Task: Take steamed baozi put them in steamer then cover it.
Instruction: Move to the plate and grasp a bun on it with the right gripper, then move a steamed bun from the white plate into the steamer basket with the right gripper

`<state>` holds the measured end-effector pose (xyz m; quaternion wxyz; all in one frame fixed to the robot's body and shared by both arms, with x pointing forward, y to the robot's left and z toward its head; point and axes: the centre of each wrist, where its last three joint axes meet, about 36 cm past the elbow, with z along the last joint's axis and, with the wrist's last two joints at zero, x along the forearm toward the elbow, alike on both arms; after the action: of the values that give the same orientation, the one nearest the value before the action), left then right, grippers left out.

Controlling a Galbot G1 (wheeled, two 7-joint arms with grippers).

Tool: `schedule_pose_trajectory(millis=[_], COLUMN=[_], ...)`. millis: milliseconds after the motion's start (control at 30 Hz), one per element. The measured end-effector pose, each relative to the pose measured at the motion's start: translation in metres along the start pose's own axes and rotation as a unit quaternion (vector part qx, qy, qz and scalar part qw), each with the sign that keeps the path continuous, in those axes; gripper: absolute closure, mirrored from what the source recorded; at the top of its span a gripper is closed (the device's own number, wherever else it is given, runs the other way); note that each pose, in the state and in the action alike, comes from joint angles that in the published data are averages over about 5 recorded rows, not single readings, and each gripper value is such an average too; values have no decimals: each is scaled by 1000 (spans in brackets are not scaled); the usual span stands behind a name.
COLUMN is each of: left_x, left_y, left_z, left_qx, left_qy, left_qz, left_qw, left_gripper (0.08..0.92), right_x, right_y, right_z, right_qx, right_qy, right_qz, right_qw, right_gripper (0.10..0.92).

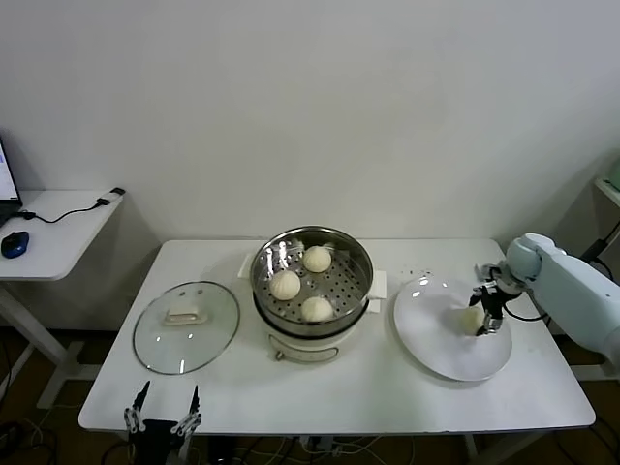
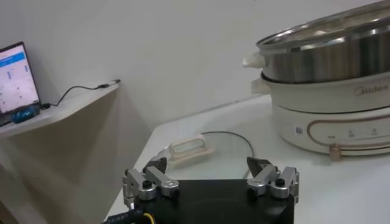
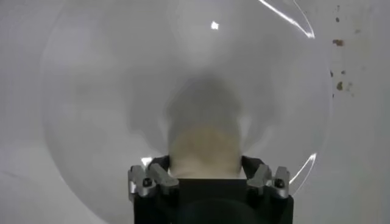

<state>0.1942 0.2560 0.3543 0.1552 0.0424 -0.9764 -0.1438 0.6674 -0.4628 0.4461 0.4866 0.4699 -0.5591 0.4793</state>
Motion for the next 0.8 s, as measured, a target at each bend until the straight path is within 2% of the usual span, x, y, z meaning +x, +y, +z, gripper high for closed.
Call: schedule_pose_trajectory(millis=[133,400,800], left_x=[-1,-1,2], left_y=[0,-1,-5], left_z=[-1,0,0], left_qx=[0,0,1], left_qy=[-1,-1,-5], left_qz=[-1,2,11], left_qw=[1000,1000,1000], left_gripper=[177,177,177], right_x=[2,27,145], right_y=[-1,-13,-64], right_z=[0,-12,-102], right_qx=[-1,-6,15], right_qy=[-1,-16,-79], right_qz=[-1,9,56], right_qw=[1000,1000,995], right_gripper=[325,346,340])
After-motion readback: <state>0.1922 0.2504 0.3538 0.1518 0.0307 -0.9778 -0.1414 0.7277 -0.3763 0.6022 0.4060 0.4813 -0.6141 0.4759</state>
